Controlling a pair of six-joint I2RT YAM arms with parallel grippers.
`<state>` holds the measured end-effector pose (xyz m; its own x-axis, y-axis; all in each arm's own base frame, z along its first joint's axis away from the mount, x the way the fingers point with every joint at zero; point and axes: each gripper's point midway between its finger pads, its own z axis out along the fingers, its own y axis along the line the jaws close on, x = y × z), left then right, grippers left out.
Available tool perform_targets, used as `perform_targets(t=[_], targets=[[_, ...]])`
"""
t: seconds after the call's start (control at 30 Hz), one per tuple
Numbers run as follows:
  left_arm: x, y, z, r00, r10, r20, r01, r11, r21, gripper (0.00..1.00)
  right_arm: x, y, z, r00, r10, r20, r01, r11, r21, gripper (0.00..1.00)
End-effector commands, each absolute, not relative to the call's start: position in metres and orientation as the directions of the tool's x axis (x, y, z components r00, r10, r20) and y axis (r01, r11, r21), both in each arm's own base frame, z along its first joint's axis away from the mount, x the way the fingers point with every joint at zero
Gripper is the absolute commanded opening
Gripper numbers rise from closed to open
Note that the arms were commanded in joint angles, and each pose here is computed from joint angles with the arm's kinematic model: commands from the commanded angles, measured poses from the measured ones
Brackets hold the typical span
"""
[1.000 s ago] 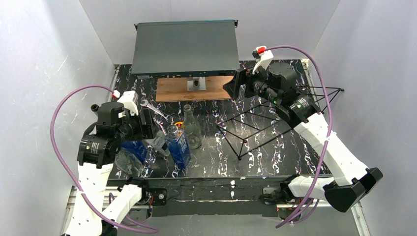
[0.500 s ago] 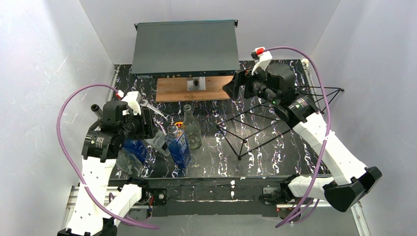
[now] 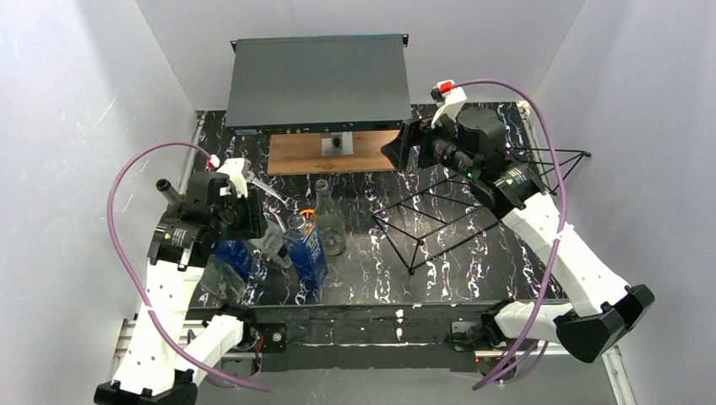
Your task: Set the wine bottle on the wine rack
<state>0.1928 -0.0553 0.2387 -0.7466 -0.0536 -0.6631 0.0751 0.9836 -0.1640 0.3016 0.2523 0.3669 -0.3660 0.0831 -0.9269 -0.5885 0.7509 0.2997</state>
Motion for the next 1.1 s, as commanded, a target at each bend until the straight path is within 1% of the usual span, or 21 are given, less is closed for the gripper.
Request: perform_targets(t=[0.0, 0.17, 0.27, 0.3, 0.33, 0.43, 0.67, 0.93, 1.07], targets=[[0.194, -0.048, 0.234, -0.749, -0.017, -0.663, 0.064, 0.993, -0.098, 0.43, 0.304, 0.257, 0.374, -0.339, 0.102, -0.935, -0.607, 0.735, 0.300, 1.00], [0.195, -0.048, 0.235, -0.747, 0.008, -0.665, 0.073, 0.995, -0.070, 0.31, 0.304, 0.256, 0.375, -0.335, 0.105, -0.936, -0.606, 0.737, 0.300, 1.00], [0.197, -0.047, 0.240, -0.738, 0.015, -0.675, 0.073, 0.996, -0.057, 0.21, 0.304, 0.256, 0.377, -0.332, 0.107, -0.937, -0.606, 0.737, 0.299, 1.00], [0.199, -0.047, 0.243, -0.732, 0.016, -0.681, 0.072, 0.996, -0.054, 0.19, 0.304, 0.256, 0.377, -0.332, 0.108, -0.937, -0.605, 0.738, 0.299, 1.00], [0.202, -0.047, 0.251, -0.720, 0.017, -0.694, 0.073, 0.996, -0.051, 0.12, 0.304, 0.255, 0.379, -0.329, 0.110, -0.938, -0.605, 0.739, 0.299, 1.00], [0.212, -0.048, 0.269, -0.690, 0.017, -0.724, 0.073, 0.996, -0.046, 0.00, 0.304, 0.255, 0.381, -0.328, 0.114, -0.938, -0.603, 0.739, 0.301, 1.00], [0.230, -0.055, 0.320, -0.591, 0.016, -0.806, 0.110, 0.992, -0.062, 0.00, 0.307, 0.256, 0.373, -0.341, 0.107, -0.934, -0.593, 0.746, 0.302, 1.00], [0.241, -0.056, 0.362, -0.503, 0.012, -0.864, 0.121, 0.991, -0.057, 0.00, 0.307, 0.260, 0.371, -0.350, 0.098, -0.932, -0.606, 0.734, 0.305, 1.00], [0.246, -0.058, 0.396, -0.422, -0.008, -0.907, 0.131, 0.989, -0.070, 0.00, 0.305, 0.263, 0.369, -0.360, 0.090, -0.928, -0.617, 0.723, 0.310, 1.00]])
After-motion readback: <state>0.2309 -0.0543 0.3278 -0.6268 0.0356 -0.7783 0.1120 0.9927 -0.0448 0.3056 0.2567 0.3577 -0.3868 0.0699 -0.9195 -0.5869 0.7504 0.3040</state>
